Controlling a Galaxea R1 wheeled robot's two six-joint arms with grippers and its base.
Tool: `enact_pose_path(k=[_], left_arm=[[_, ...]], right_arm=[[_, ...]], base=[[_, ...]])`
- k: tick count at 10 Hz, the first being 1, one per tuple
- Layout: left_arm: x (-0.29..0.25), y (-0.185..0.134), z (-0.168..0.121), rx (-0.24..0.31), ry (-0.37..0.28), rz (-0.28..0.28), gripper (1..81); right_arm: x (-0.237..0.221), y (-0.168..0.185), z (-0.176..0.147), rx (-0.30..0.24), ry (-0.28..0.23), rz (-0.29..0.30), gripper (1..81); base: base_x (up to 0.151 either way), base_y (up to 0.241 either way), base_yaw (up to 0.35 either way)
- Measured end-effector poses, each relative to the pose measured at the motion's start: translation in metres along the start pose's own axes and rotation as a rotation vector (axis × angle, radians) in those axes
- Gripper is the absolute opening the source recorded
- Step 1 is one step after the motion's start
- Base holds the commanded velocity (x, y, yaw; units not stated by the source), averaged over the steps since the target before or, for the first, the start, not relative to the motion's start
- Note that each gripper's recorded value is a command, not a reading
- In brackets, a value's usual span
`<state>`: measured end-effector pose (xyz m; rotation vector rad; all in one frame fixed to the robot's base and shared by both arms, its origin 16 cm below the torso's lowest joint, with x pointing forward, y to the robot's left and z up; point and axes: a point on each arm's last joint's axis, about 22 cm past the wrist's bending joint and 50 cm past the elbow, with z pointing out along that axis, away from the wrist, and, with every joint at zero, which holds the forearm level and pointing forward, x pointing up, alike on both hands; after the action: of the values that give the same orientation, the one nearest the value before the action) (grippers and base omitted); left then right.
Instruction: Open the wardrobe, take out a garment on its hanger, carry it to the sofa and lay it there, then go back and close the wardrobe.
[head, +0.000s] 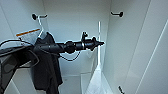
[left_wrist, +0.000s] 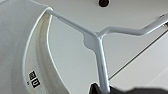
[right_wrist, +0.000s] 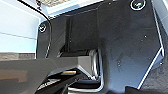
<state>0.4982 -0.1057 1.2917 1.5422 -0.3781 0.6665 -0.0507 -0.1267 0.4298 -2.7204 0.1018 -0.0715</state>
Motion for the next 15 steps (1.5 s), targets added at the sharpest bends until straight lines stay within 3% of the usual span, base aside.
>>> enact_pose_path(k=[4,8,15], left_arm=[[-0.006,0.031,0.006,-0.022,0.001,0.029,1.0],[-0.019,0.010,0.020,-0.020,-0.006,-0.019,1.0],[-0.029,0.011,0.025,-0.028,-0.022,-0.027,1.0]], right_arm=[[0.015,-0.001,0.001,0.007,0.041,-0.018,81.1],[0.014,-0.001,0.001,0.006,0.038,-0.017,81.1],[0.008,-0.001,0.001,0.006,0.032,-0.015,81.1]], base=[[0.000,0.000,0.000],[0.000,0.000,0.000],[-0.092,0.000,0.000]])
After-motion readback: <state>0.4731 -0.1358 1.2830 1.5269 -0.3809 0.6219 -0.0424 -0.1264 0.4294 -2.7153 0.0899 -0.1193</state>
